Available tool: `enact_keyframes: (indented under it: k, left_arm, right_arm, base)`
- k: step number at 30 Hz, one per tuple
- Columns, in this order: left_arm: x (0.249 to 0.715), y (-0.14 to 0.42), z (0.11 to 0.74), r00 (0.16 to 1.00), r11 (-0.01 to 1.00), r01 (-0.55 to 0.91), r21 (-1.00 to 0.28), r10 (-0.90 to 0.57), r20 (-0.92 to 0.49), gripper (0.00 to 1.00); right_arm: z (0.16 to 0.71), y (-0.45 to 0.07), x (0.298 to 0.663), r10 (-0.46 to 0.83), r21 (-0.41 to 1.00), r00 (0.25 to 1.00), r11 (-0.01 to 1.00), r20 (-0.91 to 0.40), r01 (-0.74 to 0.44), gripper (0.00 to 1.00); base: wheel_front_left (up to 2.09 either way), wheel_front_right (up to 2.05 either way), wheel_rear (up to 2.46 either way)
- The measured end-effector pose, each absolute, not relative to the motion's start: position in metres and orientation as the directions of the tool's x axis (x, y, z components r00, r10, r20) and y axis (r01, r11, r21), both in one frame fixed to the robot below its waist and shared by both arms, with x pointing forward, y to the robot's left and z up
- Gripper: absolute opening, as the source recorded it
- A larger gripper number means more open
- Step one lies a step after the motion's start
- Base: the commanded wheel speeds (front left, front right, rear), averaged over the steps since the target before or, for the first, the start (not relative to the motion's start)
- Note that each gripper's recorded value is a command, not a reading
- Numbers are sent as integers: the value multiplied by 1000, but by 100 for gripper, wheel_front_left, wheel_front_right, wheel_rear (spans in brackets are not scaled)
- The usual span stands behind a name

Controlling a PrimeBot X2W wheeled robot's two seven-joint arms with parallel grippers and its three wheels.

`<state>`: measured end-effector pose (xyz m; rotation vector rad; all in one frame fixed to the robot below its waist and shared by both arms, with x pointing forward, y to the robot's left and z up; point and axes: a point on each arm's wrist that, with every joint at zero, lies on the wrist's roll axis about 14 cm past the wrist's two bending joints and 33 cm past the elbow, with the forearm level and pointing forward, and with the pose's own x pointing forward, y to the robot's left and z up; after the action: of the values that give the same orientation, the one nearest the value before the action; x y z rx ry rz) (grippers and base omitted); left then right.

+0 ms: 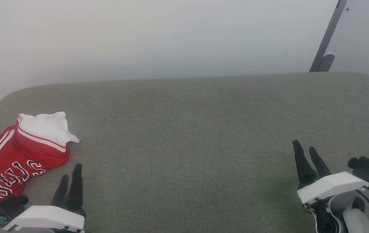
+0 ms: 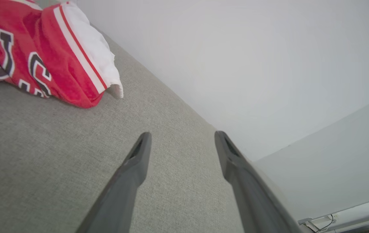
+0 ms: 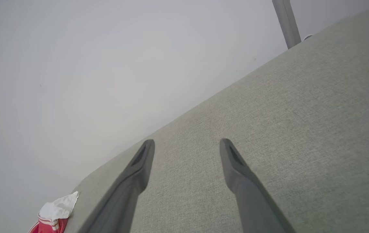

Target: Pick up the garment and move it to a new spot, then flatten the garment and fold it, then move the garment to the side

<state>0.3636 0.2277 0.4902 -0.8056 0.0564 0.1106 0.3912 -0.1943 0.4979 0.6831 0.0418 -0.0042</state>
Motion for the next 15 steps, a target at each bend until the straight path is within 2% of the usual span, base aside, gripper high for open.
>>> enact_keyframes:
  k: [15]
  left_arm:
    - [359, 242, 501, 994, 810, -99, -577, 105, -23, 100]
  right_arm:
    - [507, -200, 394, 1, 473, 1000, 881, -3, 1, 100]
  base:
    - [0, 0, 0]
